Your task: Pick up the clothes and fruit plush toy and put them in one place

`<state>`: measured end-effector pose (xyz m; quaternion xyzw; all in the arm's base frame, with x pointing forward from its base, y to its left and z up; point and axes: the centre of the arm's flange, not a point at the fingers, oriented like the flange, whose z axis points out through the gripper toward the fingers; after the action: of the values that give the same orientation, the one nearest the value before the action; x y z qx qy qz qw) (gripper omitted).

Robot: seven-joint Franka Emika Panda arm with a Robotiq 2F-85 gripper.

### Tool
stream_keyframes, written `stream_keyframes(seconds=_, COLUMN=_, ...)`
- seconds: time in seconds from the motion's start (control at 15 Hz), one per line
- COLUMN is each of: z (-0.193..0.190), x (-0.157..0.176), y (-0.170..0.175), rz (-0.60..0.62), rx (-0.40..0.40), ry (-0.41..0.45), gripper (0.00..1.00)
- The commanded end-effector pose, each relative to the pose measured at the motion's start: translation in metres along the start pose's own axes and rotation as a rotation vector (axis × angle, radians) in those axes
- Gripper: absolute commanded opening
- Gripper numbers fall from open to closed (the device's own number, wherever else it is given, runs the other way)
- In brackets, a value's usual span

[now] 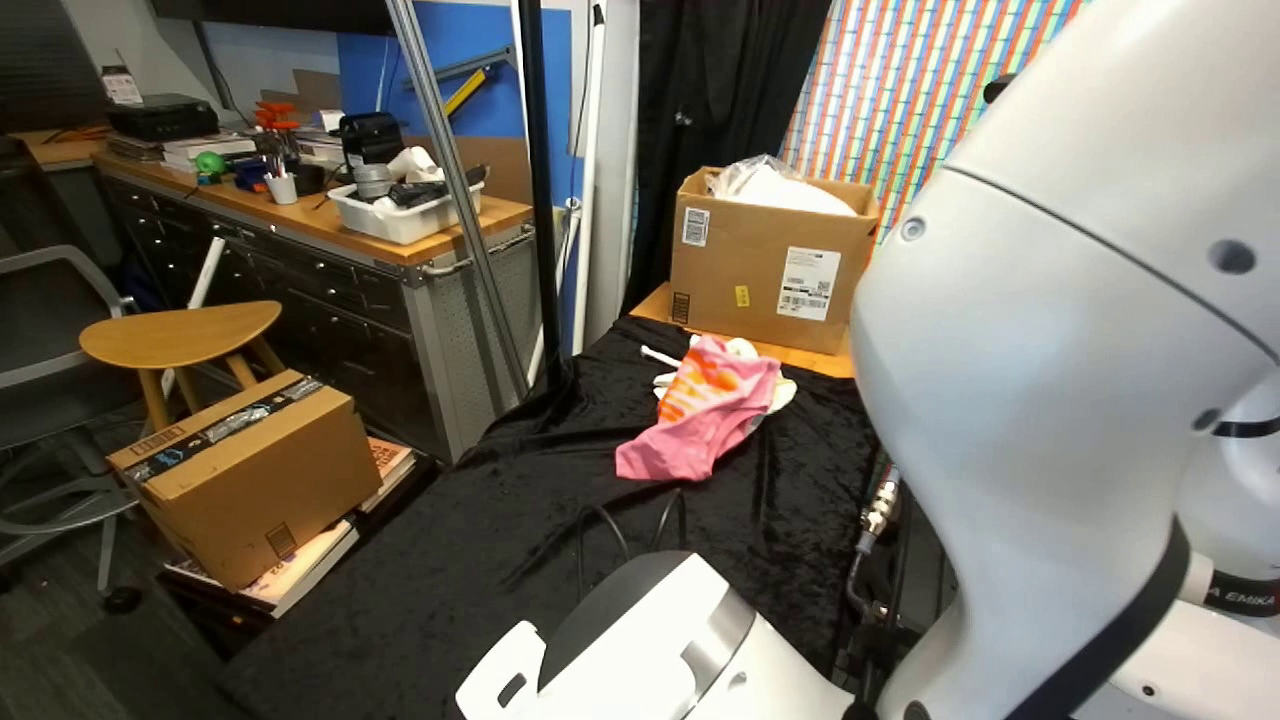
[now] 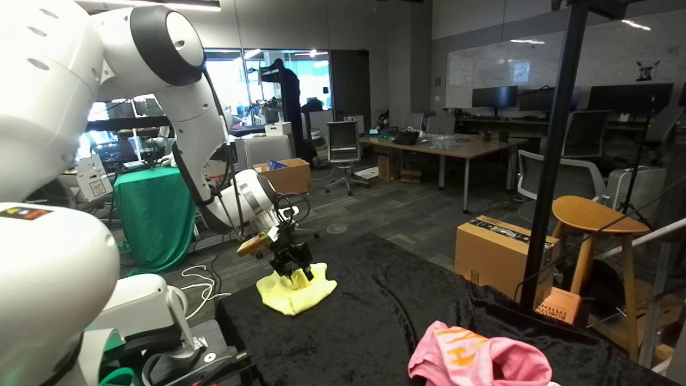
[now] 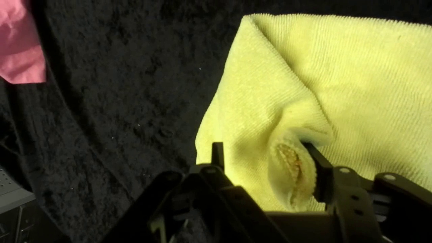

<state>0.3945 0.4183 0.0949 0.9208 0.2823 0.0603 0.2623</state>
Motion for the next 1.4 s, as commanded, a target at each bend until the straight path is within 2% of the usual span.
stream_keyframes(seconds=0.0, z=0.001, x=0.006, y=-0.001, rz=0.004, rx=-0.014, ry=-0.001, gripper=0.31)
stream_keyframes(seconds=0.2, z=0.0, x=0.005, y=0.0, rz=0.007, rx=-0.009, ry=0.0, gripper=0.07)
stream_keyframes(seconds=0.4, z=0.0, x=0.006, y=0.0, rz=0.013, rx=-0.01, ry=0.001, gripper=0.0)
stream_keyframes(seconds=0.67, z=-0.002, x=0.006, y=0.008, rz=0.068, rx=-0.029, ry=0.014, gripper=0.04)
stream_keyframes(seconds=0.87, z=-0.004, x=0.005, y=0.032, rz=0.17, rx=-0.048, ry=0.03, gripper=0.04)
stream_keyframes(seconds=1.07, z=-0.007, x=0.004, y=0.067, rz=0.312, rx=-0.068, ry=0.042, gripper=0.04)
stream_keyframes(seconds=1.33, z=-0.009, x=-0.004, y=0.133, rz=0.537, rx=-0.105, ry=0.053, gripper=0.04)
